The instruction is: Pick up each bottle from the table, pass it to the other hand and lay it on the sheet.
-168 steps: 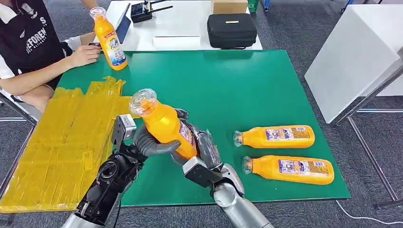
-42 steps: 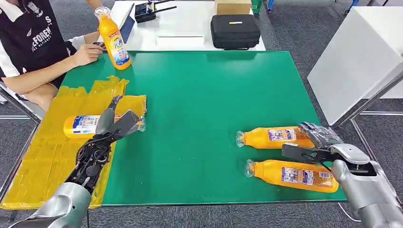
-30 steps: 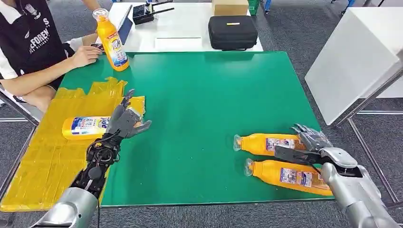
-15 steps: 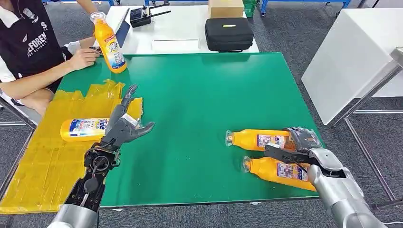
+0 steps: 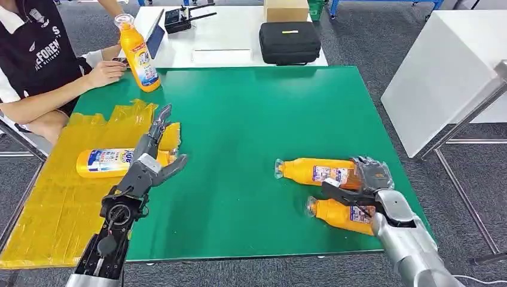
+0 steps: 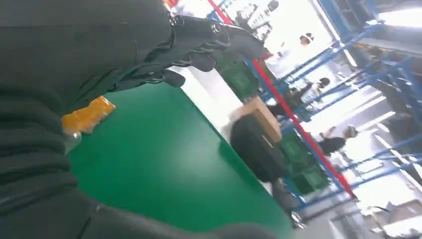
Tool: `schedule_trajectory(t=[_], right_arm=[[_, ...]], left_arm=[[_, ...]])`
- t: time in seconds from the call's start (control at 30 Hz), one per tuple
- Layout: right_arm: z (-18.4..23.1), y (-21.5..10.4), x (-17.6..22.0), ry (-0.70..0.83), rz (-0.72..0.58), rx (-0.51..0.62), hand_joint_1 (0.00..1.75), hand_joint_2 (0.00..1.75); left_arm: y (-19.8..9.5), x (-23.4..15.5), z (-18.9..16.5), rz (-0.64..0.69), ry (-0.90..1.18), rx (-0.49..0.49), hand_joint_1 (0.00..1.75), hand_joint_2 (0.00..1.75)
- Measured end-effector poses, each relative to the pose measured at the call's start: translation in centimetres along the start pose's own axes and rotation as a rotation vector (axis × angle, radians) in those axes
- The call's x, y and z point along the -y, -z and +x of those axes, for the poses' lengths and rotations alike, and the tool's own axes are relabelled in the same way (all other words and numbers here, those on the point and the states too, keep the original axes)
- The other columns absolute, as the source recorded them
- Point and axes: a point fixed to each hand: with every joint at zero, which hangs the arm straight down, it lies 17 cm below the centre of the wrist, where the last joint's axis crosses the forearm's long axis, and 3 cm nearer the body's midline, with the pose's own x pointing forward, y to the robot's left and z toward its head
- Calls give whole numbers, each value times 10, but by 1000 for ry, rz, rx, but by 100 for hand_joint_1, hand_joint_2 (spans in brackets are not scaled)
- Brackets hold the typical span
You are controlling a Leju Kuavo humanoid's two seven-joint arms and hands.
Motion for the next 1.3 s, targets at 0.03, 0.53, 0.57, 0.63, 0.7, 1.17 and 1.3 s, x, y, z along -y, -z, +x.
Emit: schedule_trajectory(t=[0.03, 0.53, 0.57, 0.63, 0.7, 1.17, 1.3], right_arm=[[6, -2, 7, 54, -55, 5, 175, 175], [105, -45, 155, 822, -640, 152, 175, 175], [108, -47, 158, 871, -645, 165, 175, 175], [118, -47, 163, 1009, -636, 201, 175, 175], [129, -46, 162, 1123, -599, 232, 175, 175], [224, -41, 150, 1450, -325, 448, 175, 175], [227, -41, 148, 1451, -314, 448, 175, 175]], left_arm=[[-2, 3, 6, -12, -29, 9, 0, 175], [-18, 91, 65, -243, -241, 66, 0, 175], [-19, 95, 67, -257, -253, 63, 0, 175], [-22, 103, 70, -287, -279, 59, 0, 175], [-23, 110, 74, -308, -286, 64, 0, 175], [-16, 132, 95, -391, -315, 103, 0, 175], [-16, 132, 96, -391, -314, 104, 0, 175]])
